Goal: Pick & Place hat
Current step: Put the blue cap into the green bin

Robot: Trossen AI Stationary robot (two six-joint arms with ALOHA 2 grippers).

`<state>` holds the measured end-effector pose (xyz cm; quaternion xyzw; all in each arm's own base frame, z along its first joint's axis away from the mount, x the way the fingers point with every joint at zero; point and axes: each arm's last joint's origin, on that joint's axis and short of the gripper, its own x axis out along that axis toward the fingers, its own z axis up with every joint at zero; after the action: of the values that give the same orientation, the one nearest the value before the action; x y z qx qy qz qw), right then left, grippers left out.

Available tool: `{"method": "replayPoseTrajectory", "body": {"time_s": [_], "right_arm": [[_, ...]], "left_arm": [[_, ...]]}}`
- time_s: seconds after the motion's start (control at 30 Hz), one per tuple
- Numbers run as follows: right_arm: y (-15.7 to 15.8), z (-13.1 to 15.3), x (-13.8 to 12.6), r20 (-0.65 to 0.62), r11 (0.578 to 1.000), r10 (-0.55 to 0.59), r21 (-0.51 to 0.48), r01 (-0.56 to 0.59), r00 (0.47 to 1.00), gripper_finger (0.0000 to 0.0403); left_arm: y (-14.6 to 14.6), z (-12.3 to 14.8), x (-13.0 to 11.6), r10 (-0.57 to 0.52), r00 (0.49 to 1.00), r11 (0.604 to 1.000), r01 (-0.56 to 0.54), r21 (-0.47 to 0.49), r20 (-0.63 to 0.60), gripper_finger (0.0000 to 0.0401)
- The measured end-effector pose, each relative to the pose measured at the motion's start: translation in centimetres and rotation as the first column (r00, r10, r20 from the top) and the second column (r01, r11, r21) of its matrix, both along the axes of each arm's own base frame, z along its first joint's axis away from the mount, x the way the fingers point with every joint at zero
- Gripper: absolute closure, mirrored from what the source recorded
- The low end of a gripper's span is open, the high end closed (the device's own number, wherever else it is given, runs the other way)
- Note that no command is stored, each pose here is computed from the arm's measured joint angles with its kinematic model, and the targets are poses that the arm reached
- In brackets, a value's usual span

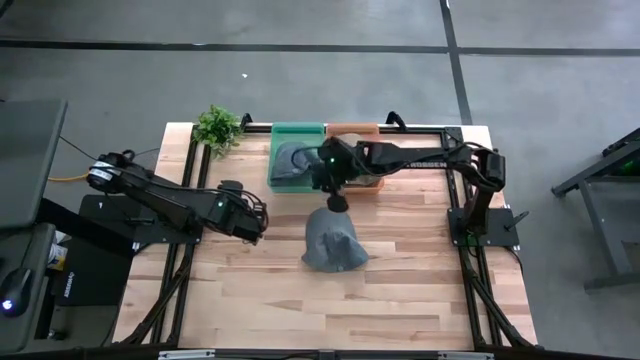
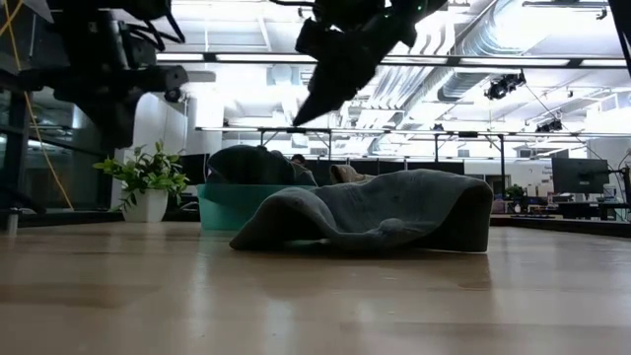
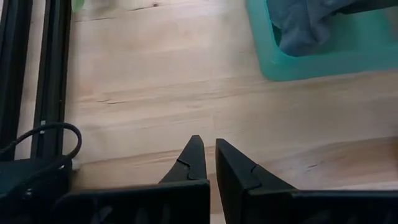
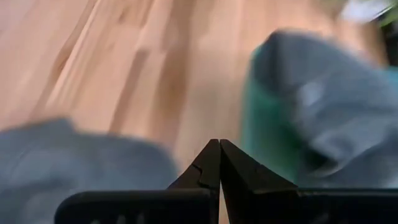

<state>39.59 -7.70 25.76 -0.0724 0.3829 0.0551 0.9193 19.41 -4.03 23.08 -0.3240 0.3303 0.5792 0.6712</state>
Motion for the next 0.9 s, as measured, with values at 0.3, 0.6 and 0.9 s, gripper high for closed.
{"method": "replayPoseTrajectory", "body": {"time_s": [0.3,0.6,0.9], "right_arm": [[4.2,-1.5,-1.5,-0.279,0.995,-0.007,0.097,0.036,0.960,0.0402],[9.8,-2.3,-3.5,-0.481,0.982,0.182,0.039,-0.186,0.858,0.0403],[15.2,-2.5,-4.9,-0.555,0.981,0.120,-0.061,-0.184,0.823,0.0403]], "left_arm": [[-0.7,0.1,1.8,-0.171,0.981,0.983,0.176,-0.051,0.094,0.0401],[-1.0,0.3,2.8,-0.362,0.928,0.931,0.365,-0.025,0.086,0.0401],[-1.4,-1.3,3.1,-0.548,0.813,0.823,0.566,-0.049,0.197,0.0401]]}}
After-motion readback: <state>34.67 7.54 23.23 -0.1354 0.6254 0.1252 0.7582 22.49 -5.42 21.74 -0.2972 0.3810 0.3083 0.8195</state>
